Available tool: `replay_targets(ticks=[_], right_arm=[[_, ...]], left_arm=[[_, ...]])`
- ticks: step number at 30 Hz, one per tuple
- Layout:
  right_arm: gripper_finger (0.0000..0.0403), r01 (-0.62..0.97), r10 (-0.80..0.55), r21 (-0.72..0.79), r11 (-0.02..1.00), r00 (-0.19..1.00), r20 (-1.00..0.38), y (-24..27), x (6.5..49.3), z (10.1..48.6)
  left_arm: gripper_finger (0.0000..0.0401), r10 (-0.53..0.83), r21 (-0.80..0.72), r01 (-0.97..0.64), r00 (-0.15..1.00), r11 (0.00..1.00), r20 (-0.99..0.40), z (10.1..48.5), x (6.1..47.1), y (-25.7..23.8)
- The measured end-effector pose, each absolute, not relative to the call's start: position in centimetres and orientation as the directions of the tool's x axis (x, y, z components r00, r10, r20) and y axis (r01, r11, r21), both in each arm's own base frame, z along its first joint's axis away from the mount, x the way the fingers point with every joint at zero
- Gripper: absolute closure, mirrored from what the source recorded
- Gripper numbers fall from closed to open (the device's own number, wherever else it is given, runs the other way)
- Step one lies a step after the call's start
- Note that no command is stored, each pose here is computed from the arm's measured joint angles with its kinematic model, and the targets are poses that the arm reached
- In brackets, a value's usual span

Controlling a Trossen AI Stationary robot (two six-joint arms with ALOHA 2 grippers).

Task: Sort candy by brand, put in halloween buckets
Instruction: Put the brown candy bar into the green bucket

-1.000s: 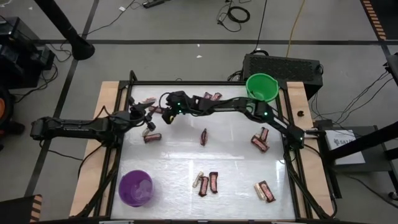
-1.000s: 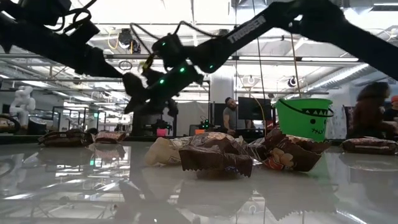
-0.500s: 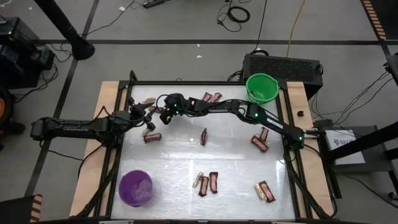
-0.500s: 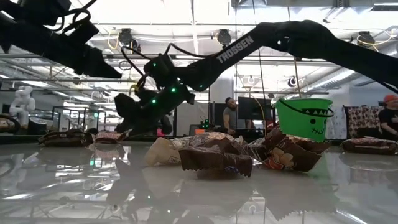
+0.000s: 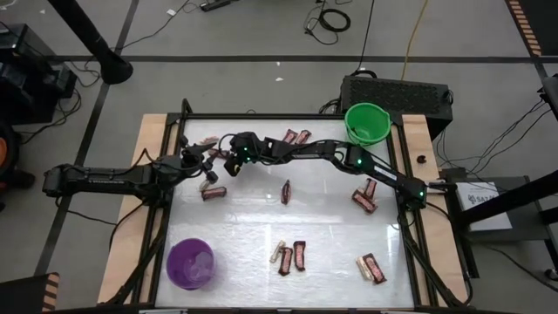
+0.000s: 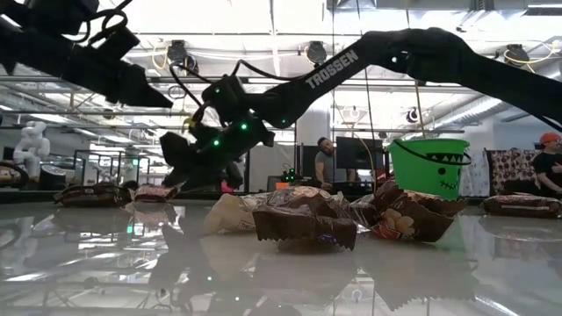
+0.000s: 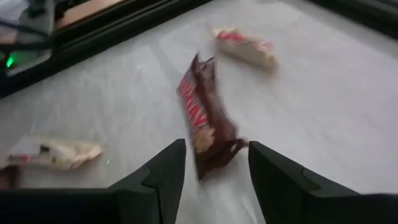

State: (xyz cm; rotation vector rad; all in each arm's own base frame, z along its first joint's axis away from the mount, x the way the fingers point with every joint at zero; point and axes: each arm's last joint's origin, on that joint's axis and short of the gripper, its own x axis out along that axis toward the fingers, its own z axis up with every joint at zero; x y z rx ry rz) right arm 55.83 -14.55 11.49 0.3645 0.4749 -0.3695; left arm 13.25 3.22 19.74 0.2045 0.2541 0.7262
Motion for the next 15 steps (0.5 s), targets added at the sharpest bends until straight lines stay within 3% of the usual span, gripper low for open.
replay_targets(ticks=[3, 9, 15], right_arm=[[0.0253, 0.357, -0.185, 0.267, 0.895, 0.843, -0.505, -14.4, 55.9, 11.1], [0.0295, 0.349, -0.194, 0.236, 0.907, 0.842, -0.503, -14.0, 56.1, 10.4], [0.0390, 0.328, -0.183, 0.217, 0.919, 0.845, -0.503, -13.9, 56.1, 10.3]], left_arm=[[0.0273, 0.677, 0.274, -0.627, 0.720, 0.730, -0.157, 19.7, 13.2, 3.2], [0.0273, 0.677, 0.279, -0.626, 0.721, 0.729, -0.151, 19.8, 13.3, 3.2], [0.0273, 0.677, 0.295, -0.620, 0.721, 0.727, -0.151, 19.8, 13.3, 3.2]])
